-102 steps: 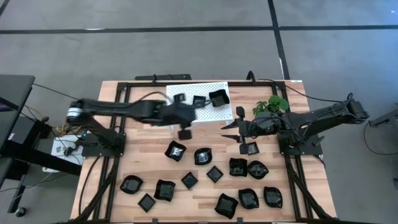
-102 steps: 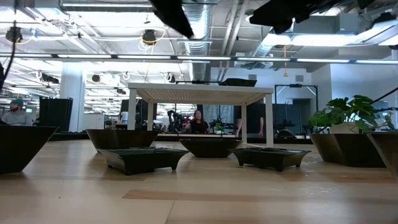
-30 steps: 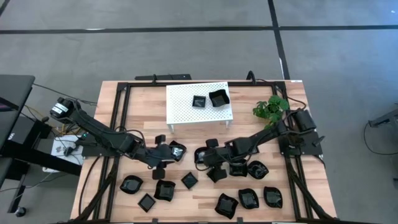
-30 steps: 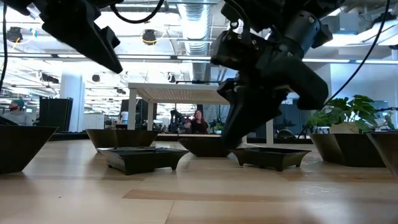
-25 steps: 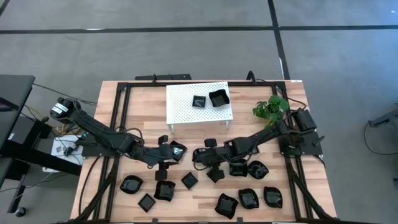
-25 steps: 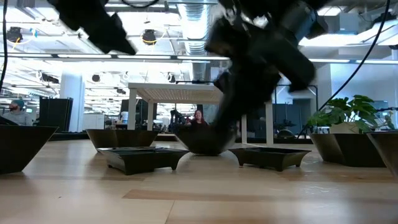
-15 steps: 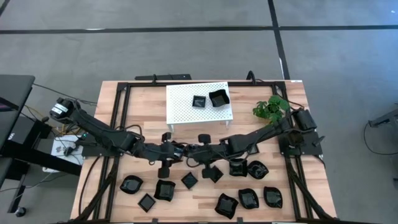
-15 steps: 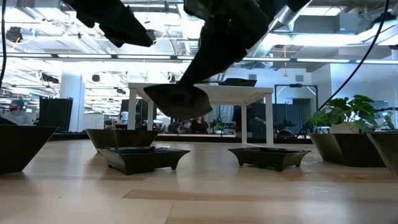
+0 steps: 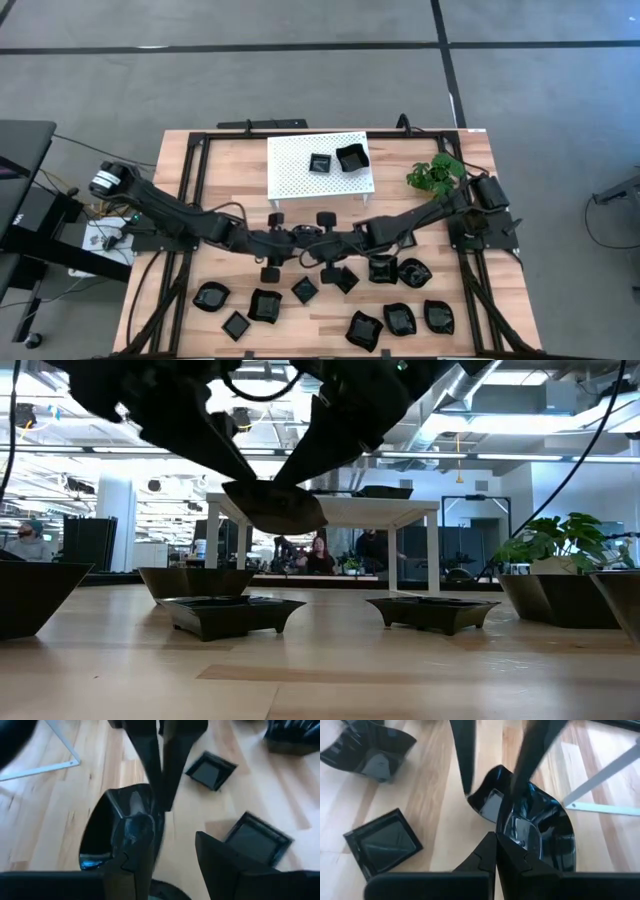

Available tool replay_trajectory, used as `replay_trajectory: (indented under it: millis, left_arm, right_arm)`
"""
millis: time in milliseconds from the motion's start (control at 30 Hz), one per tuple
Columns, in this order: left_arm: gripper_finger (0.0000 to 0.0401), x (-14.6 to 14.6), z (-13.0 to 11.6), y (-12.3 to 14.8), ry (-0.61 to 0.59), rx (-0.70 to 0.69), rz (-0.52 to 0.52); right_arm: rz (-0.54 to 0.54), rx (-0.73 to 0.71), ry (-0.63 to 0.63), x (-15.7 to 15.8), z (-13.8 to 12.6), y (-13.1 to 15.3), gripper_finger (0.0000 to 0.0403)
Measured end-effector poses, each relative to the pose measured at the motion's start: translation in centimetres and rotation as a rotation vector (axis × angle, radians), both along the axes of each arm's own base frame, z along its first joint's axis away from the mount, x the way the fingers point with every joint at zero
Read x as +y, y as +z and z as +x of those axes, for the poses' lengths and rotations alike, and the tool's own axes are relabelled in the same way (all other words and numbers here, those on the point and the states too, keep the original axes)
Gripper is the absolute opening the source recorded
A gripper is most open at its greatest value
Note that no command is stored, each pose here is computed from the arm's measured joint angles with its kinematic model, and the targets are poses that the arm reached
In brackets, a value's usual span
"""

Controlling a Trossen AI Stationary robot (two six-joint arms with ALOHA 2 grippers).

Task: Pick & Place Mini shaped plates
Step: Put the leaf-shaped plate on the shelf

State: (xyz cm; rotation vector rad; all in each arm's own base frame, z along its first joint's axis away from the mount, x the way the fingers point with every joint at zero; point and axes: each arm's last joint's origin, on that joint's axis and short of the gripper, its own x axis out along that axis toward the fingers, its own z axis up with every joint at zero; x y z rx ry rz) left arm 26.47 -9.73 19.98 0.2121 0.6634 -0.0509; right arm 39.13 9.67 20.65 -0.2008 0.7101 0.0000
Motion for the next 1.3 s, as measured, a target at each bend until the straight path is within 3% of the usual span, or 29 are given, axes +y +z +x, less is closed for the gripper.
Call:
replay_trajectory:
  millis: [433, 900, 1100, 1300]
  left_arm:
    - [0.0138, -0.14, 0.54, -0.74, -0.002, -0.002, 0.047]
    - [0.0009, -0.14, 0.58, -0.69, -0.002, -0.008, 0.044]
    - [0.0008, -0.16, 0.57, -0.69, -0.004, -0.007, 0.042]
    - [0.0007, -0.19, 0.56, -0.68, -0.003, -0.006, 0.029]
  right_arm:
    - [-0.022, 0.006, 0.026, 0.00, -0.02, -0.03, 0.0000]
    - [-0.026, 0.000, 0.048, 0.06, 0.04, 0.04, 0.0000]
    - [-0.056, 0.004, 0.092, 0.09, 0.04, 0.04, 0.0015]
    - [-0.070, 0.006, 0.105, 0.12, 0.03, 0.03, 0.0055]
